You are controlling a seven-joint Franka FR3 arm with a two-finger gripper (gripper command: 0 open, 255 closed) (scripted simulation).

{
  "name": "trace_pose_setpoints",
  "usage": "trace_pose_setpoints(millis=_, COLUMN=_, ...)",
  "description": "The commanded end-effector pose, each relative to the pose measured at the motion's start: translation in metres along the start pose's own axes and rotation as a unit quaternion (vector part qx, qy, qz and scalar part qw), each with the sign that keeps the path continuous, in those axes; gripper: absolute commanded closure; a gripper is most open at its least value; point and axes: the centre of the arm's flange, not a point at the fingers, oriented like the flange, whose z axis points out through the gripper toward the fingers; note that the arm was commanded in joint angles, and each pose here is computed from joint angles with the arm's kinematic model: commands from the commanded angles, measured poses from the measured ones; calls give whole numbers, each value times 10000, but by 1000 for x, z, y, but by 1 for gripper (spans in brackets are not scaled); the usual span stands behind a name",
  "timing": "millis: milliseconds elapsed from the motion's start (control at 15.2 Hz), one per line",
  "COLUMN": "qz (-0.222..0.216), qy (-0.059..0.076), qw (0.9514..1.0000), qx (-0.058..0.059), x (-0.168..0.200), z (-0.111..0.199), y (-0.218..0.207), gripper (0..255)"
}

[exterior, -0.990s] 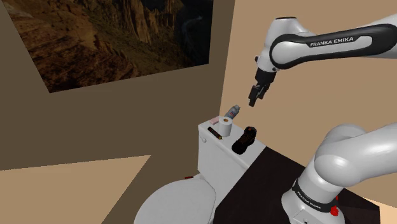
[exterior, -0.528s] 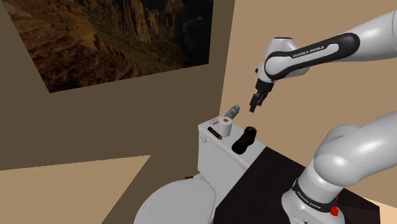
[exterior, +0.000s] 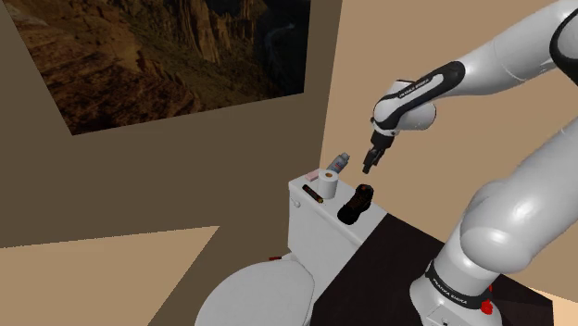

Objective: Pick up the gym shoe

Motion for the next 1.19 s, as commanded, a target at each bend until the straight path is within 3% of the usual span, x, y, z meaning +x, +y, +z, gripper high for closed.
trace_pose_setpoints(millis=0, qz=-28, qy=9, qw=10000, qx=59, x=1, z=23, y=20, gripper=0)
trace_pose_setpoints(millis=462, qz=-114, qy=30, qw=9994, qx=320, x=7, z=96, y=83, gripper=0)
trace_pose_setpoints(millis=1122, qz=-119, qy=31, qw=9994, qx=336, x=4, z=141, y=90, gripper=0)
